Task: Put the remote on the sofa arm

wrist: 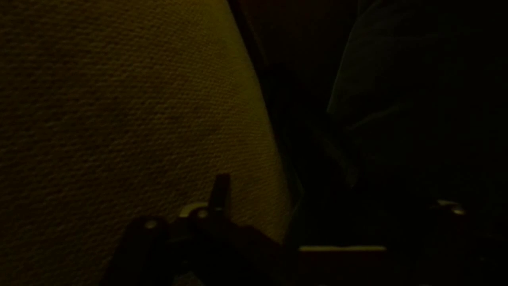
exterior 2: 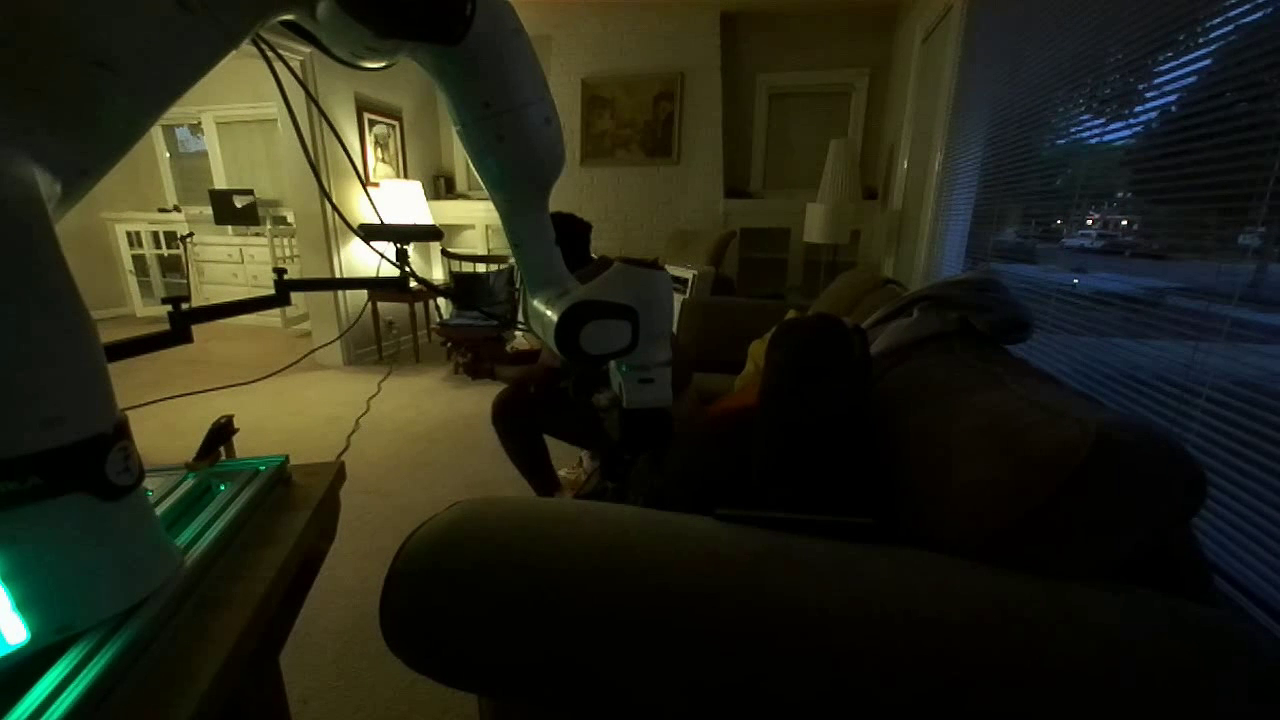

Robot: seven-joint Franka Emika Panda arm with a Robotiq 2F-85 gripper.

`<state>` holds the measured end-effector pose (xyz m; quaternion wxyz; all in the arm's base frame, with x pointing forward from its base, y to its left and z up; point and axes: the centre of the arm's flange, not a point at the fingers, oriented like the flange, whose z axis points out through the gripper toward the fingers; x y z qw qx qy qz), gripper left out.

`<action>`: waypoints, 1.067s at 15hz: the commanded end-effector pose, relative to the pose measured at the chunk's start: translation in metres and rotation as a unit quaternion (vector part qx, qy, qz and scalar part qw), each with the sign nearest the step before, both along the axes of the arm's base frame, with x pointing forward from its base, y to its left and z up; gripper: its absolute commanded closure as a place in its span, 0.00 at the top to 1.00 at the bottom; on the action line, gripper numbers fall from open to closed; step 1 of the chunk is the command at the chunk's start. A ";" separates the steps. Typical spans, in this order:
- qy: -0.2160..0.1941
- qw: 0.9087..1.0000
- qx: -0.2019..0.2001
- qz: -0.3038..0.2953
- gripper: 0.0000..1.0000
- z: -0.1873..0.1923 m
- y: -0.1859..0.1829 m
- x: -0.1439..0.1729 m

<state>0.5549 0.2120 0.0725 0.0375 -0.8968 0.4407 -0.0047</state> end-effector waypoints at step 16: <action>-0.007 1.000 -0.013 0.018 0.00 -0.011 0.005 0.012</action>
